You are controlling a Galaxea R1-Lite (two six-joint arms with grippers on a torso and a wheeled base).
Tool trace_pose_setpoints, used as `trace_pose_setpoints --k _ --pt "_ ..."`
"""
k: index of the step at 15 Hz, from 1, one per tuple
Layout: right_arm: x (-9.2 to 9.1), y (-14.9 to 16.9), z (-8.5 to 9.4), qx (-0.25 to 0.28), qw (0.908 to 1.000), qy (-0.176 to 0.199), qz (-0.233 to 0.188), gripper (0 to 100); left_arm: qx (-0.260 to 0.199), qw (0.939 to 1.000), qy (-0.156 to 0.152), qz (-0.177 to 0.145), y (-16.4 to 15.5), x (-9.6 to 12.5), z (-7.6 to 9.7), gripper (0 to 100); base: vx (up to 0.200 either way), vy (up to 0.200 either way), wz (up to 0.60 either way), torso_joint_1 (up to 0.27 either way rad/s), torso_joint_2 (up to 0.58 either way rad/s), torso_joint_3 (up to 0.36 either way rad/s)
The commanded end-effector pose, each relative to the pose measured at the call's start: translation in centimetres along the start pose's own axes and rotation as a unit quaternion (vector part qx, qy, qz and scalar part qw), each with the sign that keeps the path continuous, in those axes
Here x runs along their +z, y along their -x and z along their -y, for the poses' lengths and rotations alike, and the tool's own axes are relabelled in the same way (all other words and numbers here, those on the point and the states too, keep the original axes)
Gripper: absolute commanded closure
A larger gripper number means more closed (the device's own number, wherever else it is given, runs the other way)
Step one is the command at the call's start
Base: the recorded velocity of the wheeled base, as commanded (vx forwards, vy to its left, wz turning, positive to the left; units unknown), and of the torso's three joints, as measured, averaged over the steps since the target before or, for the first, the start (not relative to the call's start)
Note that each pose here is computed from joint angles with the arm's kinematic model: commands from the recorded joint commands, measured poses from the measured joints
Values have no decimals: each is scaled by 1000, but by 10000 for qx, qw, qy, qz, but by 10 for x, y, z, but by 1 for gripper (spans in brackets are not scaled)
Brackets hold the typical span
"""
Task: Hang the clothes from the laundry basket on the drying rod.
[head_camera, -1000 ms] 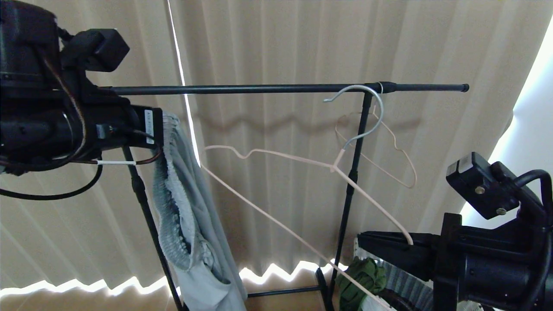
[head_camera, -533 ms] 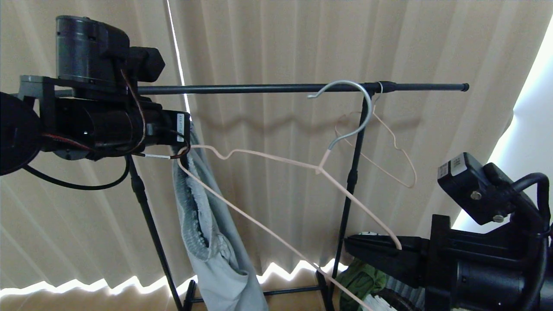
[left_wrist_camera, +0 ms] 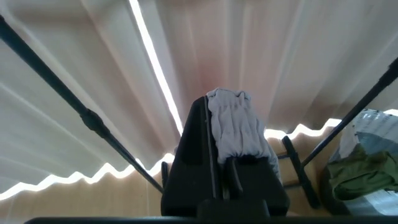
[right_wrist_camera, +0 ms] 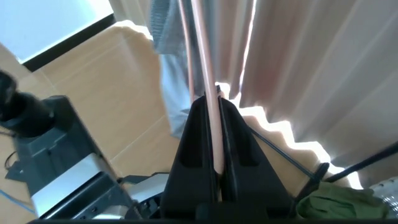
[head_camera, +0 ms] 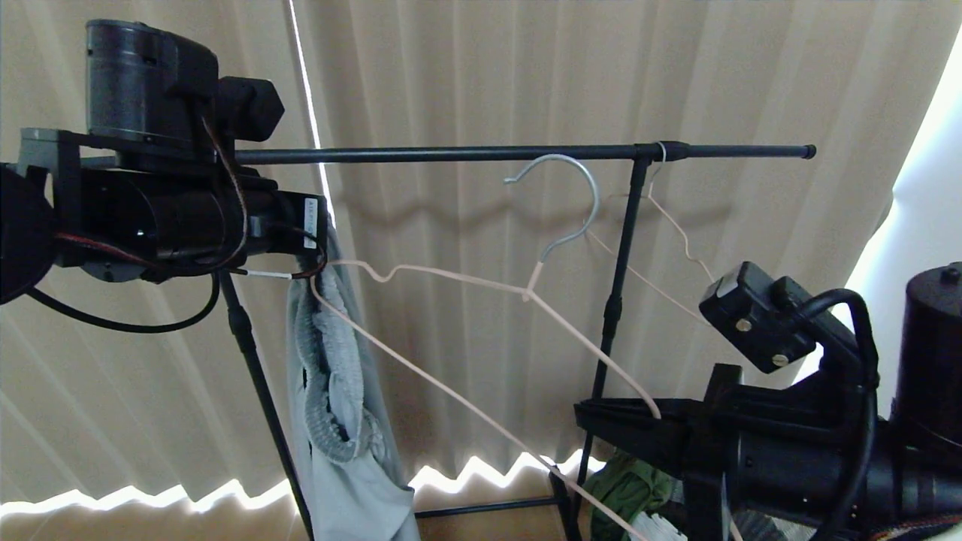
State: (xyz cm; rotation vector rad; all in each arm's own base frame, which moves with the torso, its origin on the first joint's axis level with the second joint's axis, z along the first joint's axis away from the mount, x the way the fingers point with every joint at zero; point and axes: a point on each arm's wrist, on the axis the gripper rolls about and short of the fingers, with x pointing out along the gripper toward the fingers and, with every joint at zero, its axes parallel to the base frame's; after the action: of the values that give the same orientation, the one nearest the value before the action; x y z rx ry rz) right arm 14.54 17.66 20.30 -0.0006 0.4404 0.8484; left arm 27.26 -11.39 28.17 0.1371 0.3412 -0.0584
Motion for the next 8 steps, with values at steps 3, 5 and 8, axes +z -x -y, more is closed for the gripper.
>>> trace_pose_setpoints --k 3,5,8 --pt "12 -31 4 -128 9992 -379 -52 100 153 9999 3 78 10 2 2 100 0 0 0 0 0 0" --pt "14 -37 4 -150 9976 -671 -67 100 223 9997 7 81 10 2 3 100 0 0 0 0 0 0" --pt "6 -36 -8 2 9971 -713 -249 100 245 9996 29 108 9 3 3 100 0 0 0 0 0 0"
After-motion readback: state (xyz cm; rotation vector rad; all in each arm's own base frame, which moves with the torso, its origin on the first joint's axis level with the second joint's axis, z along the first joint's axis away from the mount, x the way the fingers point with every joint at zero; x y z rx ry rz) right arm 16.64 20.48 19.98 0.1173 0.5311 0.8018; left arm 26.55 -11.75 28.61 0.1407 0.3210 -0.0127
